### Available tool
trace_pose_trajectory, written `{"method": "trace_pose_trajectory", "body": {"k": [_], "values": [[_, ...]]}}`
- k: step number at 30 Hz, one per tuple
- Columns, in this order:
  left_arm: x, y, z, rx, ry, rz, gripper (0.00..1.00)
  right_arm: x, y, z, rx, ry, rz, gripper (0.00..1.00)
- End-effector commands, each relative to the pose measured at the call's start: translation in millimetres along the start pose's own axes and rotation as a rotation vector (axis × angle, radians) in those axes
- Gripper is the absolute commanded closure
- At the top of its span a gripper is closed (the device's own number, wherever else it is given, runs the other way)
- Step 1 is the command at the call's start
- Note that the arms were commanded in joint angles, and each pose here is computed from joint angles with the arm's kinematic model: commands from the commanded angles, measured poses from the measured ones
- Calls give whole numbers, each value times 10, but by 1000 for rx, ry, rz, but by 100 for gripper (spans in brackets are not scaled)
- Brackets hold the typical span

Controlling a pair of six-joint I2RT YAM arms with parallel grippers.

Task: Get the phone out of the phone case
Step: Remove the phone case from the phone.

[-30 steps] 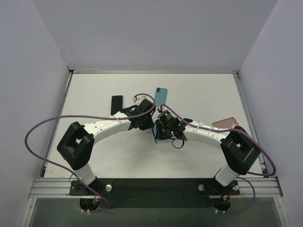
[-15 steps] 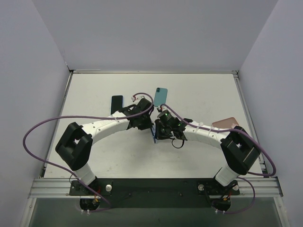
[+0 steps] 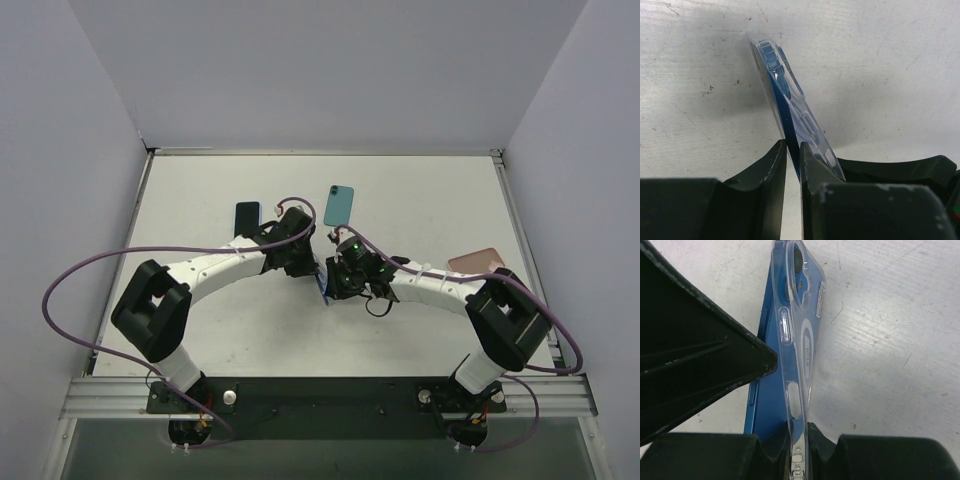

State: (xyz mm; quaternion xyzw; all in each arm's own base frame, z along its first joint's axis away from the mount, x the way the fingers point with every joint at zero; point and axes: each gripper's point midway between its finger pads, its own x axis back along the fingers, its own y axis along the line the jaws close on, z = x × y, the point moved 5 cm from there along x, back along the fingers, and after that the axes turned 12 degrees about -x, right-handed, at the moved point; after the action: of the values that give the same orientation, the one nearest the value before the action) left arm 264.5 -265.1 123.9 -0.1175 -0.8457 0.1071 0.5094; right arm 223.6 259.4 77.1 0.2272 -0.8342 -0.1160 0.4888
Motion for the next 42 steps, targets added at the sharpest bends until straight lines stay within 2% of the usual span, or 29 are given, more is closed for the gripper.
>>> {"method": "trace_pose_trajectory", "body": {"k": [1, 2, 6, 19, 22, 23, 24, 25, 31, 33, 34, 37, 38, 42], "values": [[46, 514, 227, -45, 122, -150, 100, 17, -527, 28, -40, 4, 301, 90], [41, 511, 228, -41, 122, -149, 100, 10, -547, 49, -90, 3, 330, 78], [20, 517, 239, -37, 129, -155, 100, -48, -630, 152, -173, 16, 421, 78], [-4, 544, 285, -17, 142, -163, 100, -338, -568, 343, -200, 100, 477, 77], [-16, 541, 306, -14, 147, -154, 100, -409, -592, 406, -209, 121, 479, 80], [-23, 546, 316, -11, 151, -153, 100, -423, -606, 423, -212, 127, 482, 91], [-25, 545, 321, -14, 152, -152, 100, -428, -621, 453, -210, 133, 484, 98], [-23, 543, 317, -18, 151, -151, 100, -432, -616, 447, -214, 129, 475, 100], [-25, 575, 374, -41, 155, -136, 100, -293, -541, 336, -218, 70, 428, 100], [-30, 550, 385, -41, 150, -106, 90, -239, -504, 280, -207, 56, 420, 100], [-28, 549, 414, -40, 154, -92, 77, -228, -478, 242, -205, 49, 415, 100], [-44, 545, 450, -39, 158, -70, 64, -178, -429, 158, -195, 30, 405, 100], [-50, 562, 481, -42, 164, -73, 57, -170, -418, 140, -192, 27, 403, 100], [-52, 539, 550, -38, 185, -35, 49, -125, -379, 57, -175, 15, 405, 100]]}}
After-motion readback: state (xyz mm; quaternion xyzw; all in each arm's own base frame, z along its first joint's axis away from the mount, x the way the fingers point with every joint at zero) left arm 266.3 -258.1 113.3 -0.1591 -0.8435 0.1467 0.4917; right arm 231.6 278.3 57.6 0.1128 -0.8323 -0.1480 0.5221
